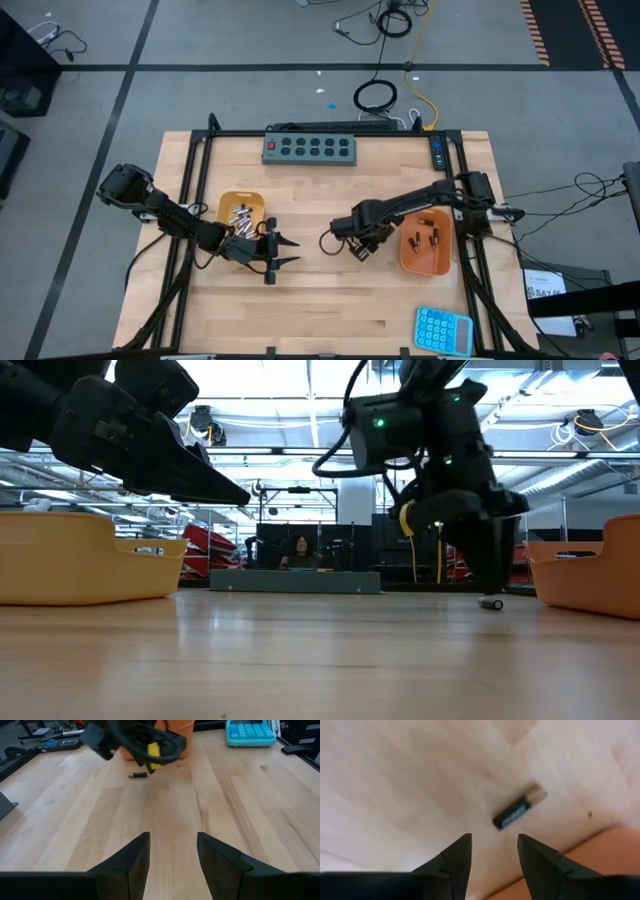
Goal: Sort batteries
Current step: Put the black battery into the orange bin
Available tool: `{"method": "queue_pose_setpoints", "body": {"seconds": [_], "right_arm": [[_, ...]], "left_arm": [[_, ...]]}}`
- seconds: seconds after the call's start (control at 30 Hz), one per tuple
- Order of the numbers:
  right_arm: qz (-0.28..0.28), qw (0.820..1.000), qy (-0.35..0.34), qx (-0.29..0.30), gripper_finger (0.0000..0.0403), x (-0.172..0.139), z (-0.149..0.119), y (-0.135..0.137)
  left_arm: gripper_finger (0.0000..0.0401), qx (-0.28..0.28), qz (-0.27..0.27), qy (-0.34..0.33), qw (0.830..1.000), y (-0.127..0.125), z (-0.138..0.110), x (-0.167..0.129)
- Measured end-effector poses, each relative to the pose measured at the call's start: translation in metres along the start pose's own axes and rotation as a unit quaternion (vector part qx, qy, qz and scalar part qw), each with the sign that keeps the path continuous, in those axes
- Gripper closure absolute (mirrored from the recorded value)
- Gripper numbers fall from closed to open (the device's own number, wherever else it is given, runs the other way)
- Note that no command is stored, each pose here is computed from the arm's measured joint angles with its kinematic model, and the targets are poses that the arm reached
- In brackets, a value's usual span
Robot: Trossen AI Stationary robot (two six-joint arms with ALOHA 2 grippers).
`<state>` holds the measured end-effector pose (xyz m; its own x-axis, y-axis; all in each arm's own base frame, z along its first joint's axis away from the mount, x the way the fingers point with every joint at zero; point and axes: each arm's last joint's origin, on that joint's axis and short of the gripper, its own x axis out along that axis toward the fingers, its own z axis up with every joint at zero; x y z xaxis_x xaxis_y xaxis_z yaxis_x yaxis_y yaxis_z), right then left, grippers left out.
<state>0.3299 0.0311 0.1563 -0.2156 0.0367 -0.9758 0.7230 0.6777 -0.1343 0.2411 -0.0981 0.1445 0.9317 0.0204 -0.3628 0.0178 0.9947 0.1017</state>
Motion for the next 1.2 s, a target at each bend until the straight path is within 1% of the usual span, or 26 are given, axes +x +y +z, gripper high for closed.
{"method": "queue_pose_setpoints", "body": {"seconds": [0.23,0.37,0.53,0.63,0.7,0.77,0.8,1.0,1.13,1.2], "right_arm": [[0.016,1.0,0.0,0.013,0.0254,0.001,0.019,-0.014],[0.024,0.999,0.014,0.022,0.0254,0.018,0.021,-0.022],[0.047,0.999,0.009,0.017,0.0259,0.035,0.019,-0.028],[0.05,0.999,0.005,0.004,0.0284,0.036,0.019,-0.028],[0.051,0.999,0.001,-0.009,0.0322,0.037,0.02,-0.026],[0.054,0.998,-0.002,-0.029,0.0372,0.035,0.019,-0.024],[0.053,0.998,-0.004,-0.041,0.0384,0.035,0.019,-0.023],[0.034,0.996,-0.026,-0.075,0.0396,0.028,0.015,-0.012],[-0.005,0.994,-0.046,-0.1,0.0399,0.014,0.01,-0.006],[-0.006,0.993,-0.054,-0.104,0.04,0.004,0.008,-0.006]], "left_arm": [[0.0228,0.0,0.0,0.001,1.0,0.0,0.0,0.0],[0.0228,0.002,0.0,0.006,1.0,0.0,-0.001,0.0],[0.0228,0.003,0.0,0.007,1.0,0.0,-0.001,0.0],[0.0228,0.002,0.0,0.006,1.0,0.0,-0.001,0.0],[0.0228,0.001,0.0,0.003,1.0,0.0,-0.001,0.0],[0.0228,0.001,0.0,0.003,1.0,0.0,0.0,0.0],[0.0228,0.0,0.0,0.001,1.0,0.0,0.0,0.0],[0.0228,-0.003,-0.001,-0.005,1.0,0.0,0.001,0.0],[0.0228,-0.002,0.0,-0.004,1.0,0.0,0.001,0.0],[0.0228,-0.002,0.0,-0.002,1.0,0.0,0.001,0.0]]}}
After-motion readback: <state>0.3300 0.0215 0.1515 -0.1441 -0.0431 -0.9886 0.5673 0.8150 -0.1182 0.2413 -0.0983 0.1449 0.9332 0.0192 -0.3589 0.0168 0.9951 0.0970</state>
